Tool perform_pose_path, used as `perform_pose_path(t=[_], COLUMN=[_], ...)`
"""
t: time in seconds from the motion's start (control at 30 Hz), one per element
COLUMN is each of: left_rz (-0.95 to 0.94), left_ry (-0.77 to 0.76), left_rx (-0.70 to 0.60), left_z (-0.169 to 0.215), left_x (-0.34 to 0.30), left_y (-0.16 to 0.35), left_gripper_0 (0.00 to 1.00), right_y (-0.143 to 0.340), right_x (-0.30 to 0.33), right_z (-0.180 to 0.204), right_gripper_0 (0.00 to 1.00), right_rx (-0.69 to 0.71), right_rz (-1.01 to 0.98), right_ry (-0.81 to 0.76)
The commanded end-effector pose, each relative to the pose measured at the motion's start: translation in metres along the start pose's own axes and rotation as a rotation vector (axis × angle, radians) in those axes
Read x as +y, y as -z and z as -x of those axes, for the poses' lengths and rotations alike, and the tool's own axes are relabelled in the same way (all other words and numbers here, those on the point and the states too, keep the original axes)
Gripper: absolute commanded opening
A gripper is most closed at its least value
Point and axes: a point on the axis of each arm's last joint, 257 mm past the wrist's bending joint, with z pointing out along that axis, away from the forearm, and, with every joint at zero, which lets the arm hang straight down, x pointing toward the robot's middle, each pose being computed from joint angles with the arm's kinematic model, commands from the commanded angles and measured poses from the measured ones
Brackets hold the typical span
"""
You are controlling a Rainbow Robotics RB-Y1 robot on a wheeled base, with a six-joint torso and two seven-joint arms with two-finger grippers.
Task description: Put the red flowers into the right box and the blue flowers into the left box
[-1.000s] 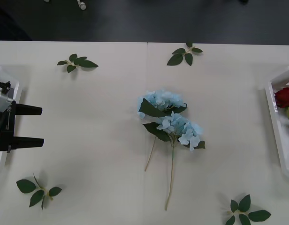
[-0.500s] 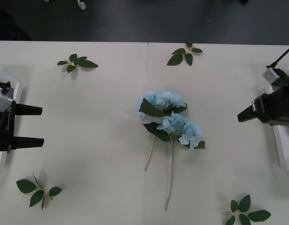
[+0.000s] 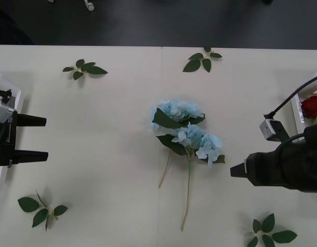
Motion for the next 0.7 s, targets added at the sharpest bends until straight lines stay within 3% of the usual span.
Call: perform_pose_path(t=[0.03, 0.33, 0.7], left_rz=[0.007, 0.007, 0.007], left_ry=[-0.043, -0.043, -0.043], left_rx=[0.012, 0.012, 0.012], left_z=[0.009, 0.009, 0.009], left_x=[0.004, 0.004, 0.004], left_y=[0.006, 0.006, 0.006], left_gripper_0=[1.0, 1.0, 1.0], right_y=[-0.012, -0.052, -0.087], right_x=[0.025, 0.064, 0.09], right_z=[-0.014, -0.032, -0.026], right_gripper_0=[1.0, 1.0, 1.0], right_rx=[-0.024, -0.05, -0.074], right_rz=[-0.02, -0.039, -0.039], right_ry=[0.01, -0.051, -0.221])
